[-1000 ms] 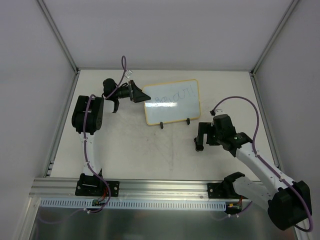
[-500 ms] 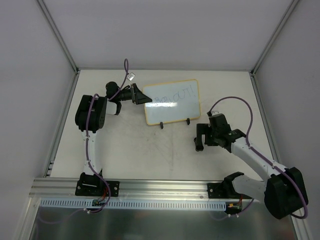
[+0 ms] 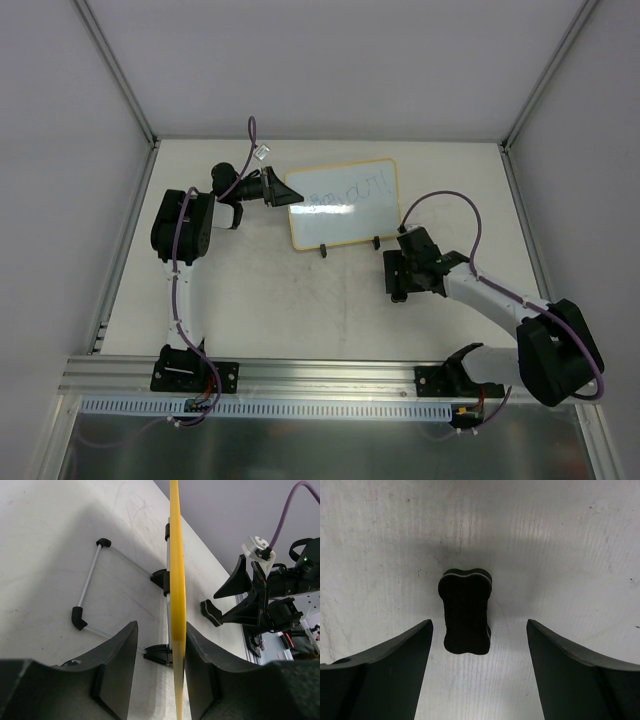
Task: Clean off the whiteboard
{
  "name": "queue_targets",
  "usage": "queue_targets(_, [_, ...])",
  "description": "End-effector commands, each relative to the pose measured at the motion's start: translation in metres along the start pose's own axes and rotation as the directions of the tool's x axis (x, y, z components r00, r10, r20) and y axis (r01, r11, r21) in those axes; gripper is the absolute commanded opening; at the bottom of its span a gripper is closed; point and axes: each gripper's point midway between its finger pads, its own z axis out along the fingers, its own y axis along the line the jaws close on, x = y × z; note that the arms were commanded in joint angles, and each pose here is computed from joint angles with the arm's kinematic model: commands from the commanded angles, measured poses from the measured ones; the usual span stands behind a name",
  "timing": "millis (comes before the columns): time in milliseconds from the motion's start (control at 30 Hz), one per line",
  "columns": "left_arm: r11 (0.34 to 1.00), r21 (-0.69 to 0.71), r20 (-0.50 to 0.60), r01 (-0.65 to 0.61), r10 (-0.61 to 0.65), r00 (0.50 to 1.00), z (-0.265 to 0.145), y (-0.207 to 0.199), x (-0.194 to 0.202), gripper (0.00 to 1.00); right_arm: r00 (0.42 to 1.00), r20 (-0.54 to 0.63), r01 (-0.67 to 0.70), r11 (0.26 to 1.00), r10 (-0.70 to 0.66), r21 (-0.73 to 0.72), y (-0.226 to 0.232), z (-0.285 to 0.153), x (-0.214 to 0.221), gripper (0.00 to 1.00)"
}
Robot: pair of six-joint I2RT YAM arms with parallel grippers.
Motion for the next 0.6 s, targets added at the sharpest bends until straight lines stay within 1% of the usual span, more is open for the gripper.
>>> queue_targets(0, [0.978,0.080,0.014,-0.195,0.195,0.981,0.003,-0.018,-0.013,0.38,0.996,0.089,-0.014,0.999,0.011,0.035,0.003,-0.004,-0.025,0.78])
queue_targets(33, [0.977,0.080,0.014,-0.195,0.195,0.981,0.003,-0.017,-0.013,0.37,0.996,0.091,-0.018,0.999,0.014,0.038,0.003,-0.003,-0.026,0.75])
queue_targets(100, [0.978,0.082,0.015,-0.193,0.193,0.981,0.003,-0.018,-0.013,0.35,0.995,0.094,-0.020,0.999,0.016,0.045,0.002,-0.002,-0.027,0.75])
queue_targets(200, [0.977,0.089,0.016,-0.192,0.192,0.981,0.004,-0.019,-0.014,0.35,0.996,0.084,-0.017,0.999,0.013,0.049,0.003,0.001,-0.026,0.71])
queue_targets(300, [0.978,0.092,0.014,-0.186,0.186,0.982,0.003,-0.019,-0.012,0.31,0.997,0.076,-0.015,0.999,0.011,0.052,0.004,0.006,-0.026,0.66])
queue_targets(367, [0.979,0.093,0.011,-0.180,0.180,0.984,0.003,-0.019,-0.010,0.29,0.997,0.075,-0.015,0.998,0.011,0.054,0.005,0.008,-0.027,0.66])
queue_targets(567, [0.977,0.098,0.009,-0.189,0.189,0.982,0.002,-0.021,-0.010,0.25,0.997,0.074,-0.002,0.999,-0.002,0.052,0.010,0.013,-0.031,0.65])
